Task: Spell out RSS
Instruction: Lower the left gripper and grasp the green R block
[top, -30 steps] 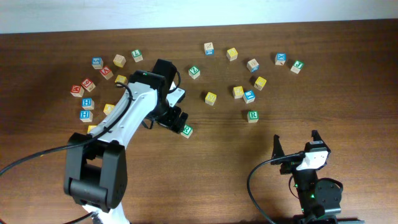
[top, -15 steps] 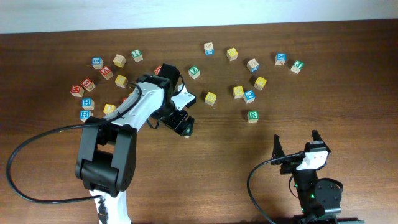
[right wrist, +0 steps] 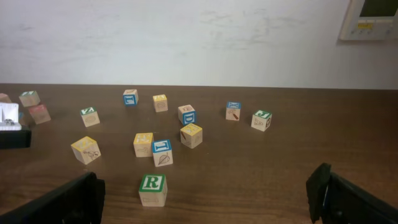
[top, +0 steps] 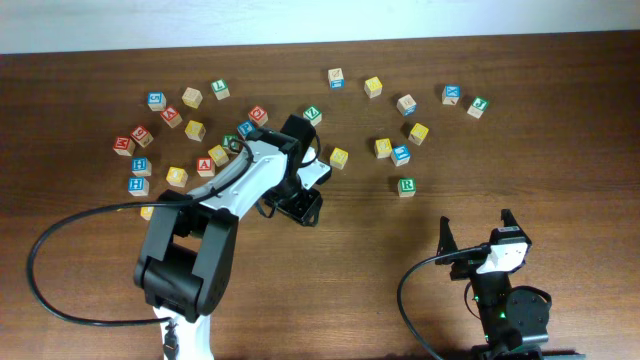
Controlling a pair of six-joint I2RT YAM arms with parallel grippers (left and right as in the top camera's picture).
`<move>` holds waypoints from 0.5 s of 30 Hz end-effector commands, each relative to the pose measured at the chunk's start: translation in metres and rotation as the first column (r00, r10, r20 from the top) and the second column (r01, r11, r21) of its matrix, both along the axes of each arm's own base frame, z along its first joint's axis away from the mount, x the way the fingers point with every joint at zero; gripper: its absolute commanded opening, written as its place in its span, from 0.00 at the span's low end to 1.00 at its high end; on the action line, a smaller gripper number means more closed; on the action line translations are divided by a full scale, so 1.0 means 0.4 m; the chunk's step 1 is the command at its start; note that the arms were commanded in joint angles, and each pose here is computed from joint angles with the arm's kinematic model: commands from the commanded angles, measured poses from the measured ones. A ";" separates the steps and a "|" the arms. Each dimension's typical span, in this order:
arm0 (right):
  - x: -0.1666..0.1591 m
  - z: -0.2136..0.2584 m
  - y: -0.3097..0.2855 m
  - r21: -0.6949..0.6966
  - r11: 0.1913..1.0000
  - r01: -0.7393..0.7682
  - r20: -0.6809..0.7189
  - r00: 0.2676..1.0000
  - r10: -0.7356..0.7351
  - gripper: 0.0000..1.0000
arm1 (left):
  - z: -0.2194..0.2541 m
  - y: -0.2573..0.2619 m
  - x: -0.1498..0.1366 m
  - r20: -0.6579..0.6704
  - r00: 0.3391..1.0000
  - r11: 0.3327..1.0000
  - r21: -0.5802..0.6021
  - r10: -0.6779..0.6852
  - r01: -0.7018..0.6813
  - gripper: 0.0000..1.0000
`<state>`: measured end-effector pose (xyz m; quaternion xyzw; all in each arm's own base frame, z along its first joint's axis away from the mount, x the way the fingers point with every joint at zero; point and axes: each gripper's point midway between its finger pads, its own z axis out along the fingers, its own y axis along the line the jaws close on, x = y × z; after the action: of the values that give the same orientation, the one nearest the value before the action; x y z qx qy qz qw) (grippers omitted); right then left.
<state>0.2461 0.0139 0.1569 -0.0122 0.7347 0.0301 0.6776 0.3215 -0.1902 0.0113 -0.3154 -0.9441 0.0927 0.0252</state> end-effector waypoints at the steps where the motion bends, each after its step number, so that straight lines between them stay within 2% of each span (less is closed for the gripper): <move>1: 0.000 -0.007 -0.008 0.006 1.000 0.017 -0.007 1.000 -0.017 0.99 | -0.039 0.040 -0.005 0.001 0.998 0.994 0.095 0.055 -0.055 0.54; 3: 0.000 -0.007 -0.008 0.007 1.000 0.017 -0.007 1.000 -0.017 0.98 | -0.049 0.042 -0.011 -0.002 0.998 0.994 0.097 0.055 -0.054 0.54; 6: 0.000 -0.007 -0.008 0.007 1.000 0.017 -0.007 1.000 -0.017 0.99 | -0.050 0.038 -0.003 0.011 0.998 0.994 0.090 0.055 -0.056 0.46; 13: 0.000 -0.008 -0.008 0.007 1.000 0.017 -0.007 1.000 -0.017 0.98 | -0.051 0.023 0.020 0.045 0.996 0.994 0.062 0.082 -0.085 0.41; 15: 0.000 -0.007 -0.008 0.007 1.000 0.017 -0.007 1.000 -0.017 0.98 | -0.051 0.024 0.019 0.043 0.996 0.994 0.064 0.082 -0.085 0.33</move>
<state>0.2461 0.0139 0.1569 -0.0121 0.7347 0.0303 0.6776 0.3358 -0.1831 0.0015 -0.2846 -0.9568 0.0588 -0.0039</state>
